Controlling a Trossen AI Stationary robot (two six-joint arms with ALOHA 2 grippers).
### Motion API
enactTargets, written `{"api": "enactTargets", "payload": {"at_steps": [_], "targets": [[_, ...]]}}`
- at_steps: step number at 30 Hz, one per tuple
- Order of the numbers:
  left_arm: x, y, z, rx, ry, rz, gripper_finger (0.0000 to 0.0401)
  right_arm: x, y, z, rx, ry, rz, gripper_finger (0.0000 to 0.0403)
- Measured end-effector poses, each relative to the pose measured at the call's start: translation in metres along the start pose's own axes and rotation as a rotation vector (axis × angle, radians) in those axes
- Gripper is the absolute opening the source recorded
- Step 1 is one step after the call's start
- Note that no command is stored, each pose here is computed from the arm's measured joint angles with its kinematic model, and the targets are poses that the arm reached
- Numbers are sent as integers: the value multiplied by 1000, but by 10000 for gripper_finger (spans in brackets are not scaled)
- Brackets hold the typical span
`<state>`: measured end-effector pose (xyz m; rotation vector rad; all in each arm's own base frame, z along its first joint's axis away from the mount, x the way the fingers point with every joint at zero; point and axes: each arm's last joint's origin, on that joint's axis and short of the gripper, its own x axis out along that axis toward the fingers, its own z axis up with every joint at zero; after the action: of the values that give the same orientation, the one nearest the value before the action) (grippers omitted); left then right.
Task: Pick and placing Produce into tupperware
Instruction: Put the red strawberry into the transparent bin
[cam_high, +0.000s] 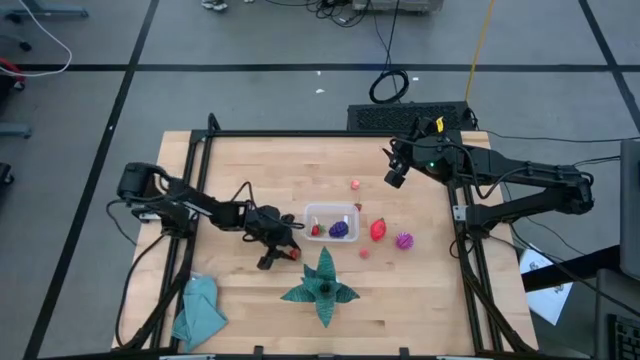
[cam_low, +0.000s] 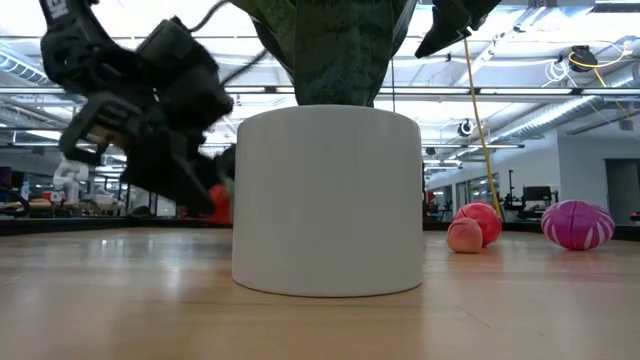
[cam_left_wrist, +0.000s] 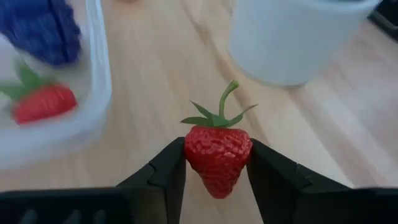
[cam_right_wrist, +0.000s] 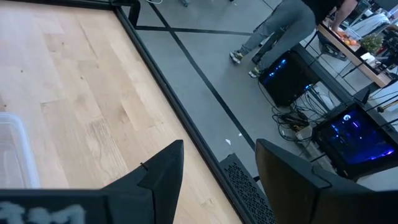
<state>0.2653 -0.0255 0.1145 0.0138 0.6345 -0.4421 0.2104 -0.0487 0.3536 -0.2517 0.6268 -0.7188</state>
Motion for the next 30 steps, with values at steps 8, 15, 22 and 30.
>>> {"api": "enactTargets", "payload": {"at_steps": [8,15,22,30], "targets": [[-34,3,9,17,70,159,147,0,0,0,-2,0,0,192],[-71,17,19,67,41,308,157,0,0,0,-5,1,0,192],[-96,42,32,155,-115,452,158,0,0,0,-6,0,0,192],[-101,56,45,248,-277,533,159,0,0,0,-26,1,0,192]]}}
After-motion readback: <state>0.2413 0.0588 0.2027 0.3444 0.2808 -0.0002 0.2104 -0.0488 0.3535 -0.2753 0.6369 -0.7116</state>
